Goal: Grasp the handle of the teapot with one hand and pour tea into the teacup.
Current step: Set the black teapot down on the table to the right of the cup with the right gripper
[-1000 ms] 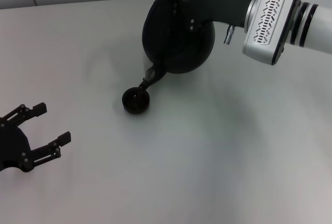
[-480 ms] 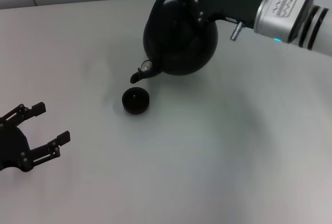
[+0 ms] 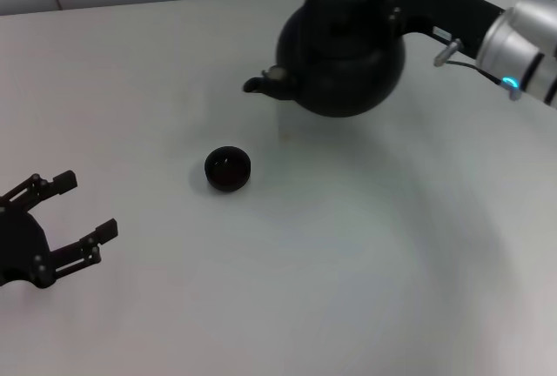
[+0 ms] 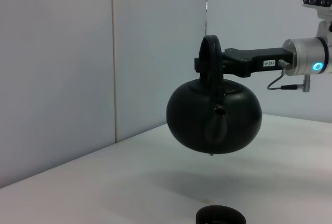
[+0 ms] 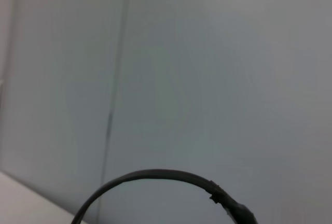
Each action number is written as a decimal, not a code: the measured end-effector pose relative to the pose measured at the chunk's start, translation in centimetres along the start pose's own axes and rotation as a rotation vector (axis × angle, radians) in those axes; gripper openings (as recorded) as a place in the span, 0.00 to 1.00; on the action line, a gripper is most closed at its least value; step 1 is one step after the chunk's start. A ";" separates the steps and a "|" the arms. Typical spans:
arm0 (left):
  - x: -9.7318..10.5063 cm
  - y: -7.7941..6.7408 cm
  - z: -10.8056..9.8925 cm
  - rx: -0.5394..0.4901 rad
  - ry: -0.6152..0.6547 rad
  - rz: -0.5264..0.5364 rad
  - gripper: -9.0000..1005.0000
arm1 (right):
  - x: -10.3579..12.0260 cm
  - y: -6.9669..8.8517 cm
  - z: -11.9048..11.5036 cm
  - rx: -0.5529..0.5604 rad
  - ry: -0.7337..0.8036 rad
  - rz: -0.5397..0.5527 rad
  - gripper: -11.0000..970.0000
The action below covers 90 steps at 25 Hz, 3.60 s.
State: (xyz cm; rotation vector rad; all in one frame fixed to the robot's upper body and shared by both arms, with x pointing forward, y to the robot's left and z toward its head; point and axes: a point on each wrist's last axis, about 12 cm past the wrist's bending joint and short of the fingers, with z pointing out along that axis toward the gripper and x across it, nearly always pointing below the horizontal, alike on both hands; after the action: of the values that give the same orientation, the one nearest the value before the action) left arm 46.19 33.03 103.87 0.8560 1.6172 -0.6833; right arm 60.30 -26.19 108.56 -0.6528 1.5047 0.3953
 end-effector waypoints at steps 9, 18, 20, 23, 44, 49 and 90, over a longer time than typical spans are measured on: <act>0.0 -0.1 0.0 0.002 0.000 0.002 0.86 | 1.8 0.0 -2.8 0.083 -0.010 0.120 0.12; 0.0 -0.1 0.0 0.005 0.000 0.004 0.86 | 3.2 -0.2 -5.1 0.171 -0.009 0.174 0.12; 0.0 -0.1 -0.1 0.005 0.001 0.004 0.86 | 3.6 0.1 -5.4 0.172 -0.001 0.174 0.12; 0.0 0.0 -0.1 0.007 0.002 0.005 0.86 | 4.2 0.6 -5.8 0.172 0.010 0.179 0.12; -0.2 0.1 0.0 0.013 0.003 0.009 0.86 | 5.3 1.7 -7.0 0.186 0.016 0.182 0.13; -0.2 0.1 0.0 0.012 0.003 0.010 0.86 | 5.5 1.8 -7.0 0.186 0.023 0.189 0.13; -0.2 0.1 -0.3 0.007 -0.005 0.008 0.86 | 6.1 2.6 -9.2 0.205 -0.011 0.227 0.74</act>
State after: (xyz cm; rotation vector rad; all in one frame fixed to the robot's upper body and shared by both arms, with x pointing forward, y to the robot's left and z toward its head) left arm 46.12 33.24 104.11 0.8650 1.6067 -0.6856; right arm 51.81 -30.83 102.65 -0.3185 1.5902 0.4093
